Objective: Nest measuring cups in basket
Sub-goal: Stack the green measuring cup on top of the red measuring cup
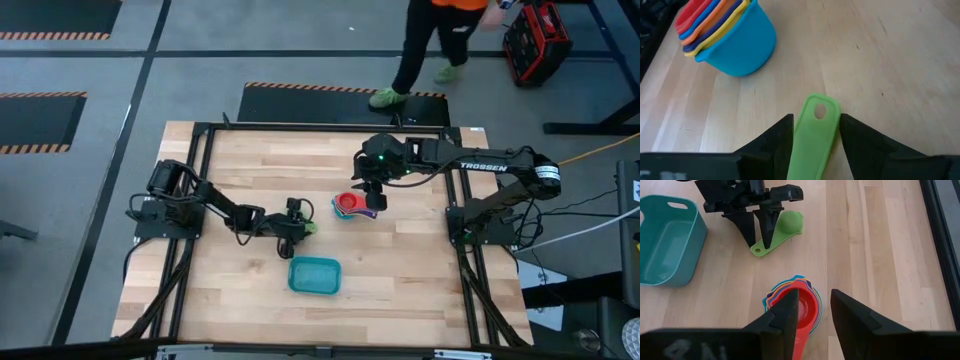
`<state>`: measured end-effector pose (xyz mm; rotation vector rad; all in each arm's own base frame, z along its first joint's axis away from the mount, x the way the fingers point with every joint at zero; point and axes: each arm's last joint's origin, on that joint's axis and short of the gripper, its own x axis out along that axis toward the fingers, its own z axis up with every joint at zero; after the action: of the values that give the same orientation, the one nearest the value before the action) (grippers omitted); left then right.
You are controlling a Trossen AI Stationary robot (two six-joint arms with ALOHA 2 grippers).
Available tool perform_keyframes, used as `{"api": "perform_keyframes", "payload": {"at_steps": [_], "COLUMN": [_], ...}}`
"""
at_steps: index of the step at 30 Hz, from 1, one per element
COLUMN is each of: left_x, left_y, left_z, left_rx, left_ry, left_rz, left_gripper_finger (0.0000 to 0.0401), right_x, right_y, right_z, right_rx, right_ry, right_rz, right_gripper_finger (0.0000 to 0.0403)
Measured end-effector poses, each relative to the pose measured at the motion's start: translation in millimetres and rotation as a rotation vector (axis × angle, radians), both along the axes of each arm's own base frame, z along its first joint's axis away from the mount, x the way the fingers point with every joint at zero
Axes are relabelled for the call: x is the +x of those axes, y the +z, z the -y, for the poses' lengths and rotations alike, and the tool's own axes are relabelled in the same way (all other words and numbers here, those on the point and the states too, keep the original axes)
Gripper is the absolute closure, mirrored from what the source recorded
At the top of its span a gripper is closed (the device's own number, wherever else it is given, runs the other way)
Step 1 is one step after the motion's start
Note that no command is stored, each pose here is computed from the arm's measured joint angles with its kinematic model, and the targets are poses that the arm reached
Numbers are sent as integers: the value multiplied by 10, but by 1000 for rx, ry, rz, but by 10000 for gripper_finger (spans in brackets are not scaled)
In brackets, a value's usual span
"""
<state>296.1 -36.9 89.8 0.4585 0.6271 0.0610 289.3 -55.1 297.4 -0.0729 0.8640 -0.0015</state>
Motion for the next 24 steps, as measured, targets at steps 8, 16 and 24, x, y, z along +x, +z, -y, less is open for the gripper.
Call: {"api": "perform_keyframes", "payload": {"at_steps": [8, 16, 24], "left_x": [-3, -3, 5], "left_y": [-4, -6, 5], "left_z": [0, 13, 17], "left_rx": [1, -25, -27], "left_ry": [-1, -42, -49], "left_rz": [-4, -8, 7], "left_gripper_finger": [284, 336, 393], "right_x": [0, 0, 0], "right_y": [0, 0, -1], "right_z": [0, 0, 0], "right_rx": [0, 0, 0], "right_ry": [0, 0, 0], "right_rz": [0, 0, 0], "right_gripper_finger": [283, 283, 283]}}
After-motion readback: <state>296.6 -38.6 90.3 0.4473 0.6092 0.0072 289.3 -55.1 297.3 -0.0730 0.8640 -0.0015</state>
